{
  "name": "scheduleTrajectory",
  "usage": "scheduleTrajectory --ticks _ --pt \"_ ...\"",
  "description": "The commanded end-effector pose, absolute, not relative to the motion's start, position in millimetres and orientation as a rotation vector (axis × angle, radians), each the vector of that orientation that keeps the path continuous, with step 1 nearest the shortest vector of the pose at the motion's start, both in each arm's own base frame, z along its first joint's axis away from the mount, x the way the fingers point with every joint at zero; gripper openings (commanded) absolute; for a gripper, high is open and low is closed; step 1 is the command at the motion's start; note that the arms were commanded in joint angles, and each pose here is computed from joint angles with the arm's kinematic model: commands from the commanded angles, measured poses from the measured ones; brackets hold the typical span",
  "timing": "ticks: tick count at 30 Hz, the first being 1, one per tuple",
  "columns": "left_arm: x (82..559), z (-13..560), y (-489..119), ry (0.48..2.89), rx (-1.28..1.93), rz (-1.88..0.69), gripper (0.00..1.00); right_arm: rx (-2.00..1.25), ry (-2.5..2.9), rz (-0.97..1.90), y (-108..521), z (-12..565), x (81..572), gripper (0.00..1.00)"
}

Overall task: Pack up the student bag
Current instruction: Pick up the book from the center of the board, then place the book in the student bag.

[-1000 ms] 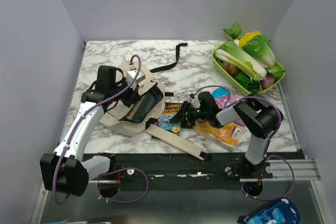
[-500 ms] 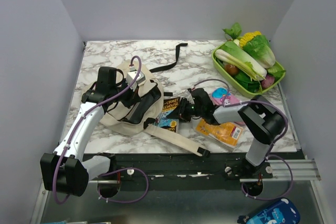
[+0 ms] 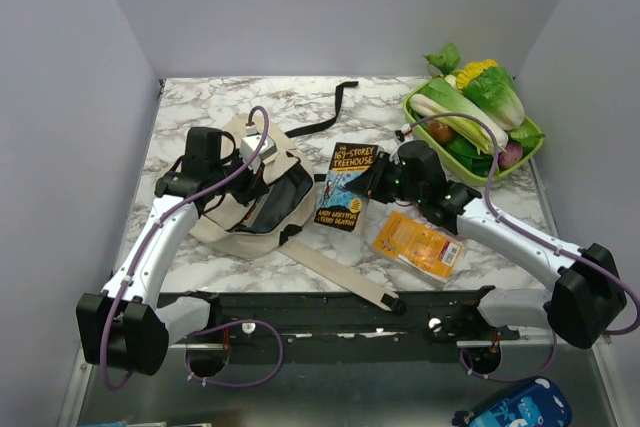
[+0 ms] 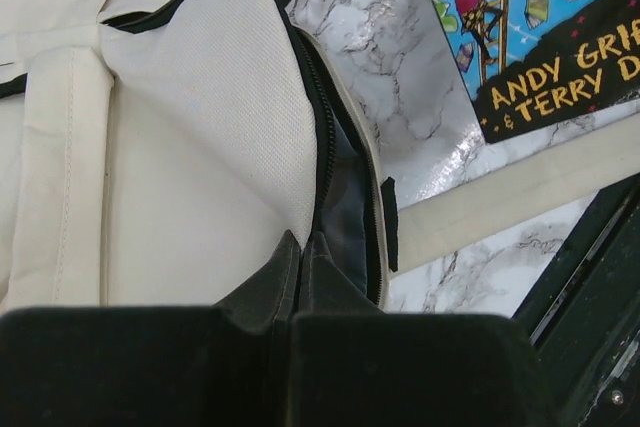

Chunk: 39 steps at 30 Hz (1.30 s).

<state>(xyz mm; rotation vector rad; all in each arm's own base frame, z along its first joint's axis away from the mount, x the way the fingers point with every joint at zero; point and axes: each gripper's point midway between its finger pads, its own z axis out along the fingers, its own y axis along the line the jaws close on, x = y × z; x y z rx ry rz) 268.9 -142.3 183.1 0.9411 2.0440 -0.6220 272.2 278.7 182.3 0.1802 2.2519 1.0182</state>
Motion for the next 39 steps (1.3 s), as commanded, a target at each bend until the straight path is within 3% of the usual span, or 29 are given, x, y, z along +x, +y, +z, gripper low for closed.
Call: scheduleTrajectory --ticks 1,5,10,23,31,39 --pt "271 206 -150 1.962 0.944 -0.64 0.0 0.136 2.381 1.184 306 171 254 0.0" --pt "270 208 -150 1.955 0.937 -0.639 0.0 0.136 2.471 1.334 332 152 232 0.0" --pt "267 209 -153 1.947 0.935 -0.665 0.0 0.06 2.437 1.505 357 167 226 0.01" --pt "254 218 -158 1.905 0.976 -0.714 0.0 0.021 2.44 1.699 407 170 253 0.01" --pt "238 213 -161 1.919 1.021 -0.778 0.0 0.209 2.335 1.581 441 163 325 0.01" --pt "234 209 -164 1.924 1.009 -0.815 0.0 0.324 2.328 1.388 485 139 333 0.01"
